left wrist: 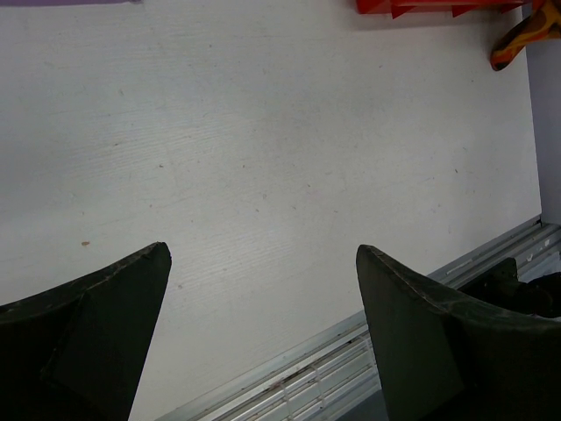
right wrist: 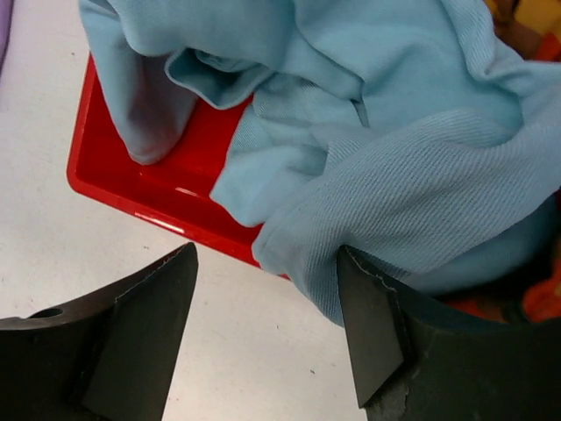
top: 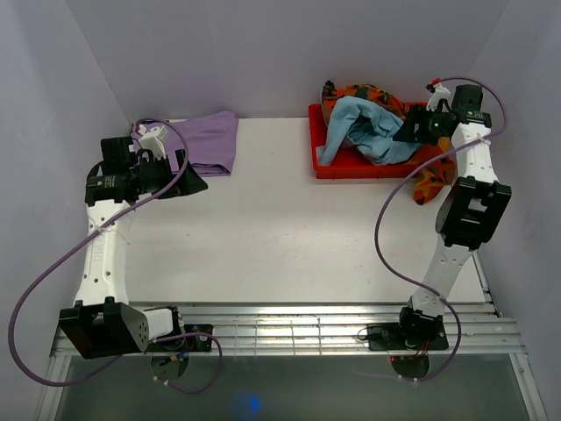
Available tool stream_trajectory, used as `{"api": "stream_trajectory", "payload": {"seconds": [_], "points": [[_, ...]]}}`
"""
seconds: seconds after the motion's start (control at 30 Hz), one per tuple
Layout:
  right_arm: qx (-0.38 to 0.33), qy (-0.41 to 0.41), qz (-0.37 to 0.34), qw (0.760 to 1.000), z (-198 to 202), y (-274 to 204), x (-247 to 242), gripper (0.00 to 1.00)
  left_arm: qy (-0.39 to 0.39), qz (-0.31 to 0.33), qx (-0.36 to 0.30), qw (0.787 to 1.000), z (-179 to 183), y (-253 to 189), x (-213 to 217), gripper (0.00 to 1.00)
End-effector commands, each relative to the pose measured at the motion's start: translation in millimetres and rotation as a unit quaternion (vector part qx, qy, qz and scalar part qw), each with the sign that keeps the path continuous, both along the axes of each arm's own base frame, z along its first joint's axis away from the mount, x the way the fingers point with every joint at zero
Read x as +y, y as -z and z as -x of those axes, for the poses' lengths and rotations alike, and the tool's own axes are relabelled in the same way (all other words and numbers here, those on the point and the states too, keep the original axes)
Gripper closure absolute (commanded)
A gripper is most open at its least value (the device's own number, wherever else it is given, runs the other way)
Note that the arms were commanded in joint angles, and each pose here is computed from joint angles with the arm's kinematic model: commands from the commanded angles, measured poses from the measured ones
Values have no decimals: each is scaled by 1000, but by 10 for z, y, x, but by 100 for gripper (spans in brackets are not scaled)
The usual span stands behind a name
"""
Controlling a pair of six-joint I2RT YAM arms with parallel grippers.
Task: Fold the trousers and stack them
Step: Grab the trousers from the pile
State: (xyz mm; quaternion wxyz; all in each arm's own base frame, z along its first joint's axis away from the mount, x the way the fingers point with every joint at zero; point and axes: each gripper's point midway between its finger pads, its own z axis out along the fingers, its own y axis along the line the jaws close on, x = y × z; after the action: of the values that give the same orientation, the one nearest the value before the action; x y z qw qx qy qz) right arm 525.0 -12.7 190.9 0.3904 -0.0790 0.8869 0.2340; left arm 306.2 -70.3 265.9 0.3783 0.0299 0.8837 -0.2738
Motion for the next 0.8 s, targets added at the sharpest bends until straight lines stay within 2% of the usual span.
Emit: {"api": "stream_trajectory", "payload": {"seconds": [0.0,0.27,0.37,0.47,0.63,0.67,0.73,0.77], "points": [[-55,-57,-17,997,-245,-206,450,30,8,10,-13,1000,-32,-80,-39,2],[-45,-97,-14,994,-519,225,1036,30,-4,-7,-14,1000,-57,-78,24,2],[-43,-125,-8,991,-543,344,1367,30,-7,-13,-12,1000,-66,-73,45,2],[-40,-137,-9,990,-510,363,1463,30,-7,-14,-13,1000,-65,-78,50,2],[-68,-134,8,989,-393,2,1393,29,-2,-7,-17,1000,-31,-98,21,2],[-97,-125,21,987,-346,-287,1330,26,0,-5,-16,1000,-21,-94,10,2],[-112,-117,39,986,-241,-408,1257,24,2,-4,-22,1000,2,-122,-1,2],[-141,-98,54,984,-180,-700,1151,21,3,-4,-22,1000,11,-121,-4,2]]}}
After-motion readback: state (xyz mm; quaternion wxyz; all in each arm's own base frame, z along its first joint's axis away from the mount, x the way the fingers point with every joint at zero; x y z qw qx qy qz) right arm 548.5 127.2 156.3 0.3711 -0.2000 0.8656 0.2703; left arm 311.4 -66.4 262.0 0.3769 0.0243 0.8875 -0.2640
